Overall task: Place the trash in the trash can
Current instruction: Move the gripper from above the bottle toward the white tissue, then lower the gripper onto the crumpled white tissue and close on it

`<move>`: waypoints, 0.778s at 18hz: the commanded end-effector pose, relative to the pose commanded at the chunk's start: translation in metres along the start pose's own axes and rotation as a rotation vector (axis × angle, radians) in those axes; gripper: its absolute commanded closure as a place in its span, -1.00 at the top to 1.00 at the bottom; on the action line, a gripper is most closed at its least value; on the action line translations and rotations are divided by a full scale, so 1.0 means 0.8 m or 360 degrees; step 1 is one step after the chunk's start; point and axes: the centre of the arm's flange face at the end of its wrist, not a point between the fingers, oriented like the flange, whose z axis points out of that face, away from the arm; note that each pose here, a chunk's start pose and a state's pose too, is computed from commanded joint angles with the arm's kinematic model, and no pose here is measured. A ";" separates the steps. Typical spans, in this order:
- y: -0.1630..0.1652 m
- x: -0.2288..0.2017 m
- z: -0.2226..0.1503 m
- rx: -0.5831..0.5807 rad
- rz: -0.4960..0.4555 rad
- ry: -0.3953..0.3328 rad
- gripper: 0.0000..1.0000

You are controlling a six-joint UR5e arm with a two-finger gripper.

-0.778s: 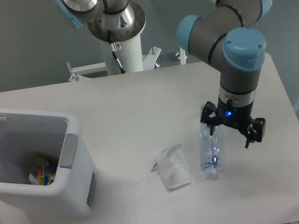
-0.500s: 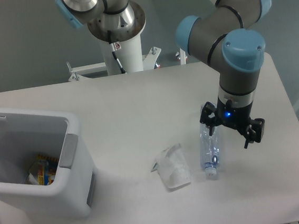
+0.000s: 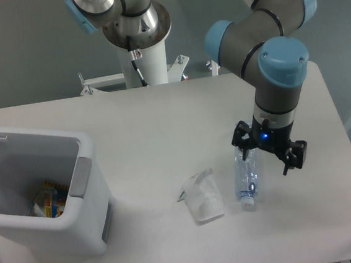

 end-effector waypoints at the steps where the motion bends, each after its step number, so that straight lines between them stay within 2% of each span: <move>1: -0.003 0.005 0.003 0.0003 -0.0017 -0.0003 1.00; 7: -0.022 0.057 0.044 0.0049 -0.0125 -0.0045 1.00; 10: -0.022 0.085 0.077 0.0013 -0.0113 0.0027 1.00; 14: -0.037 0.109 0.088 0.0001 -0.0105 0.0064 1.00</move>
